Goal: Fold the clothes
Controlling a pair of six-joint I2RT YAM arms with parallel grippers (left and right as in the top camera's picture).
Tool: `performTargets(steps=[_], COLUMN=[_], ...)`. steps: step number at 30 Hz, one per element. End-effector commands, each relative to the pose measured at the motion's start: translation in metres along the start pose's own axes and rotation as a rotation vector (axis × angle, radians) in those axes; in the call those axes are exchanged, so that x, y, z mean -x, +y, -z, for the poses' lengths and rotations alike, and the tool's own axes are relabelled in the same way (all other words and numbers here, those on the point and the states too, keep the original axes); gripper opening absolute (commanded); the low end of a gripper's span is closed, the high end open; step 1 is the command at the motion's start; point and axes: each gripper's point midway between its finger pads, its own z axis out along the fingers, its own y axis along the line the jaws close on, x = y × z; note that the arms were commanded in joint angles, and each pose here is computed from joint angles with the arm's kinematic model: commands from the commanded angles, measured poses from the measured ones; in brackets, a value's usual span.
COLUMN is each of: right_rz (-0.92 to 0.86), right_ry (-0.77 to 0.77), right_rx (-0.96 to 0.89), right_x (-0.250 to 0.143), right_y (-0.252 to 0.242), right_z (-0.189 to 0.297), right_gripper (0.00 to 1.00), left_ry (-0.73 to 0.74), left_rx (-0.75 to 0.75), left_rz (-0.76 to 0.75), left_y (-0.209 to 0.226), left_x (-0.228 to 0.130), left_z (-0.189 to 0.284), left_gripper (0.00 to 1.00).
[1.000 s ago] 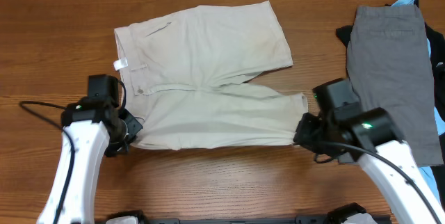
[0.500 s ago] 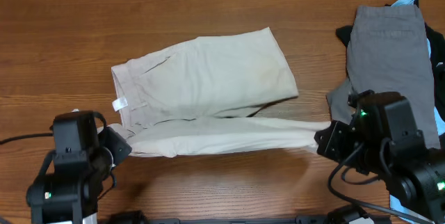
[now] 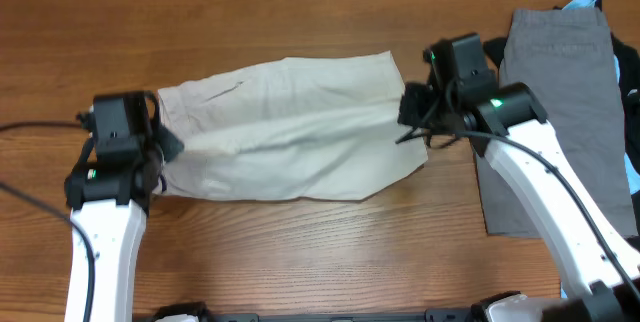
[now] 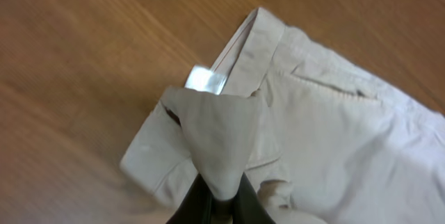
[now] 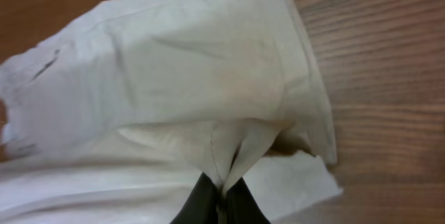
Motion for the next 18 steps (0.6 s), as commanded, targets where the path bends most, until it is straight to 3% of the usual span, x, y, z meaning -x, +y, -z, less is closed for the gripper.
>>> performTargets(steps=[1,8,18], right_rz=[0.031,0.087,0.099], right_ry=[-0.101,-0.309,-0.321], right_rx=[-0.030,0.037,0.039], right_x=[0.035,0.096,0.107], right_y=[-0.013,0.000,-0.004], right_z=[-0.009,-0.033,-0.093], right_gripper=[0.04,0.04,0.04], left_ry=[-0.074,-0.147,-0.169], left_rx=[0.028,-0.029,-0.052], left_rz=[-0.001,0.072,0.089], left_y=[-0.009,-0.040,-0.053], left_x=[0.025,0.048,0.050], left_z=[-0.025,-0.083,-0.124], left_gripper=[0.04,0.04,0.04])
